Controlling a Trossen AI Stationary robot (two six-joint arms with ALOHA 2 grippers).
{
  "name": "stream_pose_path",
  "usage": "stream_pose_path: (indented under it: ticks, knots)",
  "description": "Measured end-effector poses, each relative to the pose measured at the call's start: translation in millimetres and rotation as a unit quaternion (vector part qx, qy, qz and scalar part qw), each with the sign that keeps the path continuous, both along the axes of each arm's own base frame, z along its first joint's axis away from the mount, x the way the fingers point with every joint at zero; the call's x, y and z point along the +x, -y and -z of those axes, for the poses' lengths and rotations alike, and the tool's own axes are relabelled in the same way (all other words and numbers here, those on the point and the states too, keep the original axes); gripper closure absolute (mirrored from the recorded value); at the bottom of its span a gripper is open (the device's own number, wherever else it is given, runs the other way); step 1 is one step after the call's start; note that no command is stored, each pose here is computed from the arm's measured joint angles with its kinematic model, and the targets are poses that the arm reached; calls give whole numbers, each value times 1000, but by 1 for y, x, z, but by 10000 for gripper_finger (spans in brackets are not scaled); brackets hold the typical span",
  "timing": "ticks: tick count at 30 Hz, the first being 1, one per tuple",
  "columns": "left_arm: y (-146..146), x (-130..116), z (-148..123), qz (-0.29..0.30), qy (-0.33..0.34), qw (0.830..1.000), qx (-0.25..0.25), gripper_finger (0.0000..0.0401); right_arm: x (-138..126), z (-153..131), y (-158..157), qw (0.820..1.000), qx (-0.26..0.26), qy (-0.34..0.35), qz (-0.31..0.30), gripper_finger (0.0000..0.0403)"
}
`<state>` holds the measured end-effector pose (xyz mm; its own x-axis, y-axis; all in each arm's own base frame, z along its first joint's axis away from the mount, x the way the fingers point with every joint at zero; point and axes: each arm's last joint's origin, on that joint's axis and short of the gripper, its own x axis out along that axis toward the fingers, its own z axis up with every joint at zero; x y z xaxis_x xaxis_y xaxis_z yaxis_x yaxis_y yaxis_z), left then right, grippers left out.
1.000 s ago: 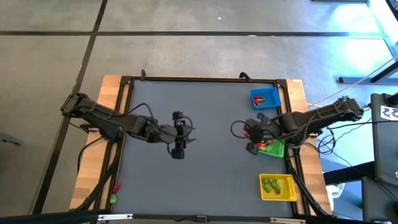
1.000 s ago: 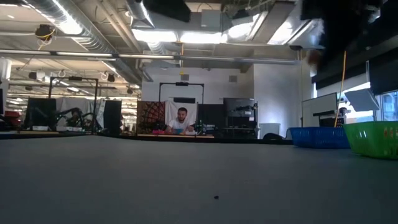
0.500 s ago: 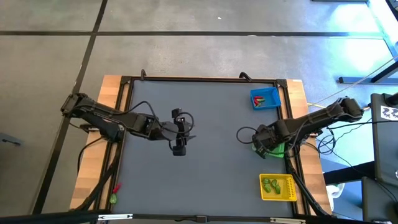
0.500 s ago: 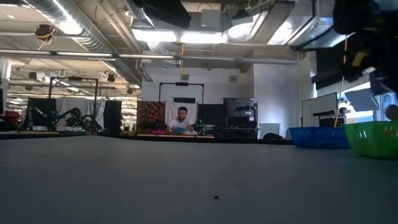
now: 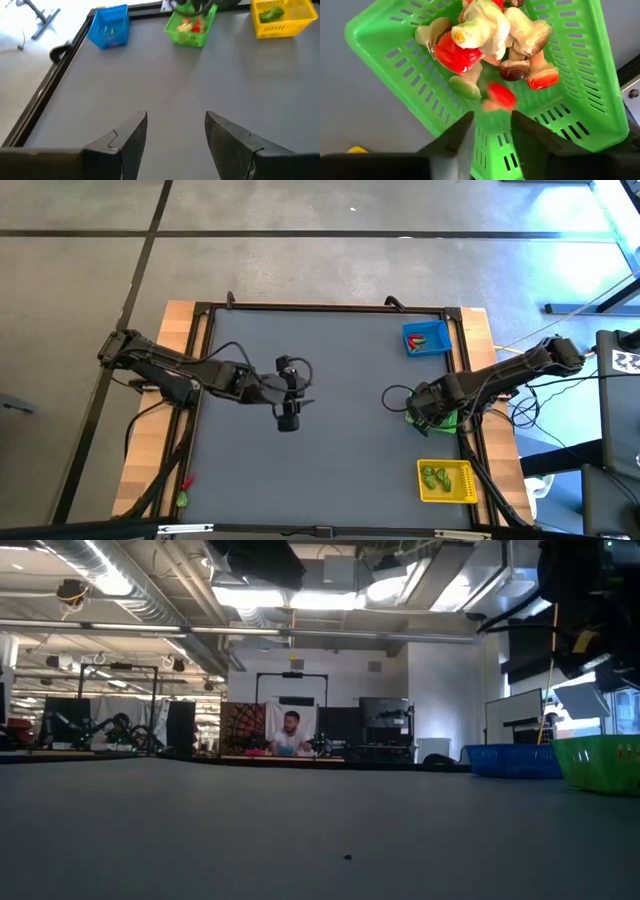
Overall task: Sort produce into baskets
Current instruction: Put the red chili pepper into the blue basket
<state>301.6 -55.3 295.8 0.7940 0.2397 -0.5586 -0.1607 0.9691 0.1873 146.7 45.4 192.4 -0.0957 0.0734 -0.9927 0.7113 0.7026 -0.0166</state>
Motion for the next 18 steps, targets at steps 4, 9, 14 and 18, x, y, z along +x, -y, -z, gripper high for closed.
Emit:
stream_pose_path:
  ticks: [4,9,14,18]
  knots:
    - [-1,-3,4,-12,-20,1000,-15,205,5,-12,-1,1000,-10,19,-10,233]
    - [1,-11,14,-14,-82,989,-121,205,27,-46,-1,987,-77,132,-42,213]
    - [7,-29,26,-67,-182,955,-224,205,61,-69,-7,936,-120,314,-107,214]
    - [22,-46,33,-118,-252,923,-266,205,85,-83,-14,868,-134,445,-175,214]
